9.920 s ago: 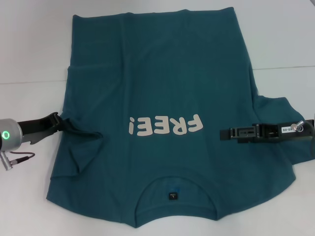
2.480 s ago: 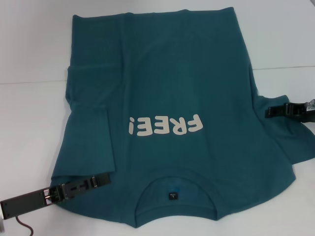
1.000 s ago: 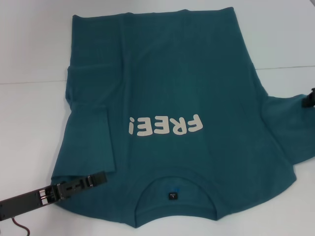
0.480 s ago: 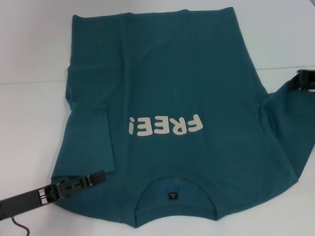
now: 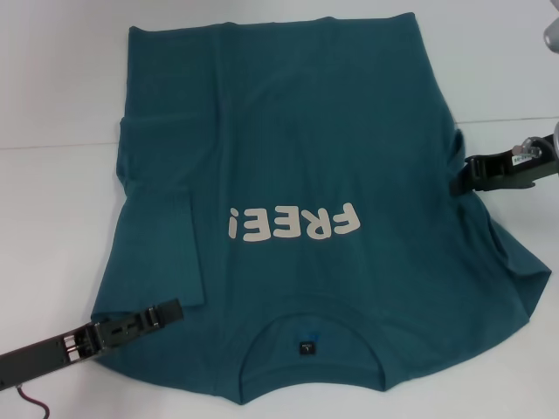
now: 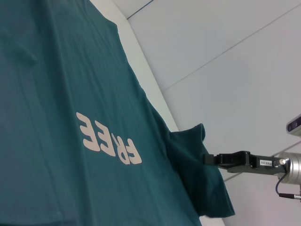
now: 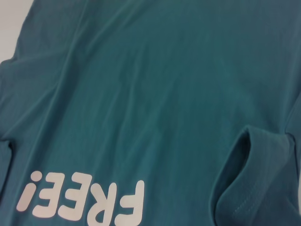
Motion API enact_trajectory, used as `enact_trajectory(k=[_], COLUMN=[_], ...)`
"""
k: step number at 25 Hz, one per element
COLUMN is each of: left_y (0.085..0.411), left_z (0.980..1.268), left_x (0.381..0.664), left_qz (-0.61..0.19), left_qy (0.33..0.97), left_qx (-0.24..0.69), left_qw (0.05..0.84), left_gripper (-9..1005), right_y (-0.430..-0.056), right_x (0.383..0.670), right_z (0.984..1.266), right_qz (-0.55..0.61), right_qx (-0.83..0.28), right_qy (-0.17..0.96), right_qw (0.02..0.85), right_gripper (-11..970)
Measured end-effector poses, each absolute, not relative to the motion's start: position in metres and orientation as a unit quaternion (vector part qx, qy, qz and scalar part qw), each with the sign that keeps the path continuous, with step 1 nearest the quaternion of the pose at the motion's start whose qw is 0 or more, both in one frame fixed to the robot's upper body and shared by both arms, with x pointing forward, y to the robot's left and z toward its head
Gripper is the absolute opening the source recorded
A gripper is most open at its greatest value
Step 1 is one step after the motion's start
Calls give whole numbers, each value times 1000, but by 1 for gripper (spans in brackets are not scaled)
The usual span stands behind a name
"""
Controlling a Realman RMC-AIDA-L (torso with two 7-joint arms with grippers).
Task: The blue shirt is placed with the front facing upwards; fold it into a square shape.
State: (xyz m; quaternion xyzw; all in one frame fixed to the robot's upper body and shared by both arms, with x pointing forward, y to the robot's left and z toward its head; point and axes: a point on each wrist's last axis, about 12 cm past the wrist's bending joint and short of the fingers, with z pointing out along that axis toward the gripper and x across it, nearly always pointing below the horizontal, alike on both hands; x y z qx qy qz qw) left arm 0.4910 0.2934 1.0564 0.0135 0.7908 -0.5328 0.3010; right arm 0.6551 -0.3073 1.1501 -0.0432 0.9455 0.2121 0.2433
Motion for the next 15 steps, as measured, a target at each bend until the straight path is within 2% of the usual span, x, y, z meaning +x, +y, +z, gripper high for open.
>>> enact_trajectory(k=[15], left_y=[296], left_z=[1055], left_x=[491], left_qz=[-532], left_qy=[790], left_qx=[2], left_qw=[306], left_gripper=[737], right_y=[-290], right_x=[666], right_z=[1133], right_qz=[210], right_qx=[20], right_qy=[936], right_qw=[280], right_gripper=[63])
